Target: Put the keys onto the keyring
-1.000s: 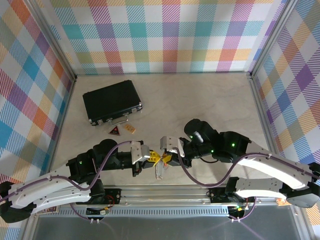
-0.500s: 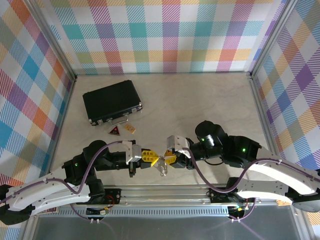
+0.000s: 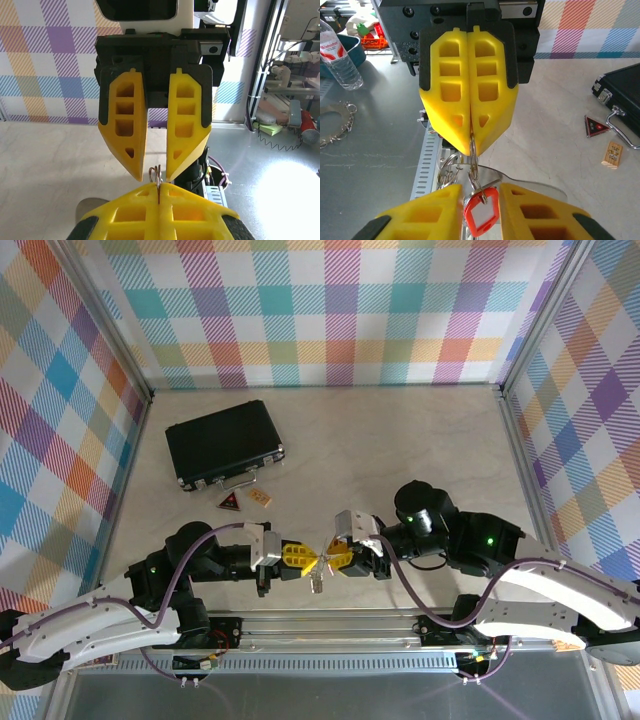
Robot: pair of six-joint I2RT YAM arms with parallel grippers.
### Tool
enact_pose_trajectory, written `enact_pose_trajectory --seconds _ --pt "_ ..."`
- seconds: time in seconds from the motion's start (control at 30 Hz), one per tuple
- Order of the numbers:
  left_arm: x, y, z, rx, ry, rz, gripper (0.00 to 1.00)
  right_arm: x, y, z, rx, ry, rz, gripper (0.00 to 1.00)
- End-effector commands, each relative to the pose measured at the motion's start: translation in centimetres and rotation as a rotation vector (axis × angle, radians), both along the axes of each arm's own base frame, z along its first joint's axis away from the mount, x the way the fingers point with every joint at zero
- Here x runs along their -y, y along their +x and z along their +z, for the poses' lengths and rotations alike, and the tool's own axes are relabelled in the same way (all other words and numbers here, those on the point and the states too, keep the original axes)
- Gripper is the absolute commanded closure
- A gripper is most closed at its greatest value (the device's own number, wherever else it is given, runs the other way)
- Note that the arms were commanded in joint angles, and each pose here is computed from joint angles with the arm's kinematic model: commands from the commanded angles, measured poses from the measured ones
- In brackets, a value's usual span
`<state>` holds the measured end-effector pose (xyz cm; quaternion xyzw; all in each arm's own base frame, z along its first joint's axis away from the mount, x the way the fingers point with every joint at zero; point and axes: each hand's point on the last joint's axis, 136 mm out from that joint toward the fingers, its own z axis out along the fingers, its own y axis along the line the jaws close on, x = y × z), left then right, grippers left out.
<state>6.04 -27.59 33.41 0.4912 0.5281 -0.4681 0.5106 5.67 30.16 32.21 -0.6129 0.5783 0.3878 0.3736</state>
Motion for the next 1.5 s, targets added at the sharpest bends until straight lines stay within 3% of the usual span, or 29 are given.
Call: enact_pose_trajectory --seconds 0.0,0.27,0.8,1.03,1.1,1.2,1.3,1.47 --pt "-0.1 -0.5 1.3 0.011 -0.059 -0.025 1.00 -0.4 -0.6 0.0 -0.010 0.014 0.033 0.85" --pt "-0.2 -0.6 1.5 0.014 -0.072 -0.028 1.00 -0.5 -0.6 -0.5 -0.016 0.002 0.040 1.00" --pt "-0.4 -0.8 1.8 0.012 -0.101 -0.038 1.00 -0.9 -0.3 -1.0 -0.018 -0.013 0.034 0.99" --pt "-0.4 -0.9 2.0 0.017 -0.101 -0.041 1.00 -0.7 -0.3 -0.5 -0.015 0.021 0.020 0.80" --pt "-0.4 -1.0 2.2 0.021 -0.105 -0.044 1.00 -0.6 -0.3 -0.5 -0.017 0.032 0.016 0.78" --pt "-0.4 -1.0 2.2 0.020 -0.109 -0.044 1.00 -0.4 -0.3 -0.5 -0.021 0.044 0.008 0.78" --pt "-0.4 -1.0 2.3 0.022 -0.111 -0.047 1.00 -0.3 -0.5 -0.4 -0.025 0.069 0.008 0.86" --pt "-0.4 -1.1 2.4 0.020 -0.112 -0.051 1.00 -0.5 -0.8 -0.5 -0.031 0.073 0.028 0.88"
